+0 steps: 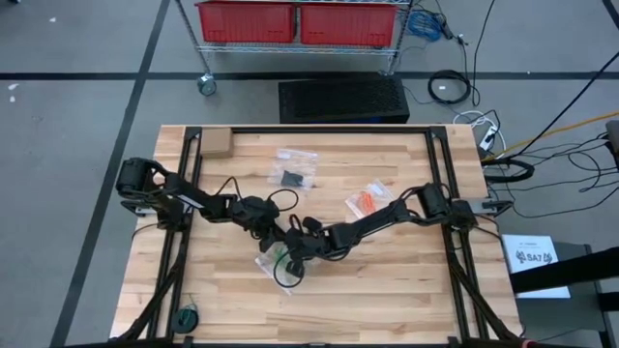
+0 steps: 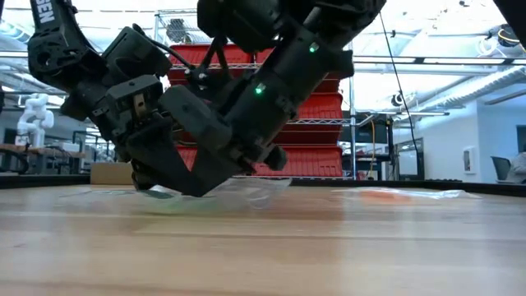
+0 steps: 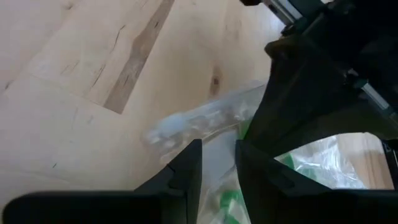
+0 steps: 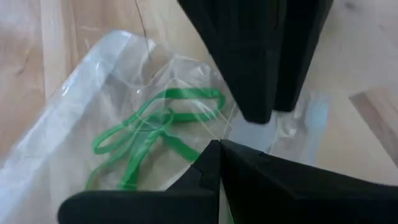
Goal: Sort rubber bands
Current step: Close the transparent zip bag
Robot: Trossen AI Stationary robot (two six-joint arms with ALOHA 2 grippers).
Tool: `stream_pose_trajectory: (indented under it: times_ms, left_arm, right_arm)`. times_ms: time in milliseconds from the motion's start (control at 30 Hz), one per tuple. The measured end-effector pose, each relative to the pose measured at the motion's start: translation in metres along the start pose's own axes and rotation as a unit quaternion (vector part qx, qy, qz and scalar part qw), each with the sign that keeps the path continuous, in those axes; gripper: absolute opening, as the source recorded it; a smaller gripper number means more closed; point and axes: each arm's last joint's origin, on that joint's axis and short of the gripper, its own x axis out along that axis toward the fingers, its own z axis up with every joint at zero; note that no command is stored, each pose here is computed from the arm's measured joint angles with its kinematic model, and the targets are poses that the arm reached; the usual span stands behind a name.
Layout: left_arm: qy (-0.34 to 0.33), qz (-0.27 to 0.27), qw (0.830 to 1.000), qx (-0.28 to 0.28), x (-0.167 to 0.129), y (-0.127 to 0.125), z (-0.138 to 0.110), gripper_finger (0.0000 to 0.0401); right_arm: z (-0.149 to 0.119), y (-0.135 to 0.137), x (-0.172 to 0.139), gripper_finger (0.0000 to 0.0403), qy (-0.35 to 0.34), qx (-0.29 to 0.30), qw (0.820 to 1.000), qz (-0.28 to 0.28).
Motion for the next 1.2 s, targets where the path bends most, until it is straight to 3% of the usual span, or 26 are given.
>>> stream_pose_trajectory:
  times_ms: [333, 833, 1100, 1200]
  left_arm:
    - [0.015, 0.023, 1.0, -0.002, -0.005, 0.006, 0.001, 0.01]
    - [0.009, 0.038, 0.999, -0.02, -0.015, 0.011, 0.007, 0.01]
    - [0.02, 0.023, 0.999, -0.032, -0.014, 0.01, 0.006, 0.01]
    - [0.017, 0.021, 0.999, -0.032, -0.014, 0.009, 0.006, 0.01]
  right_arm:
    - [-0.005, 0.006, -0.001, 0.0, 0.0, -0.042, 0.999, 0.0]
    - [-0.004, 0.032, -0.051, 0.0, 0.002, -0.059, 0.998, 0.014]
    - [-0.028, 0.042, -0.063, 0.0, 0.075, -0.049, 0.996, -0.007]
    - [-0.036, 0.041, -0.054, 0.0, 0.086, -0.051, 0.995, -0.014]
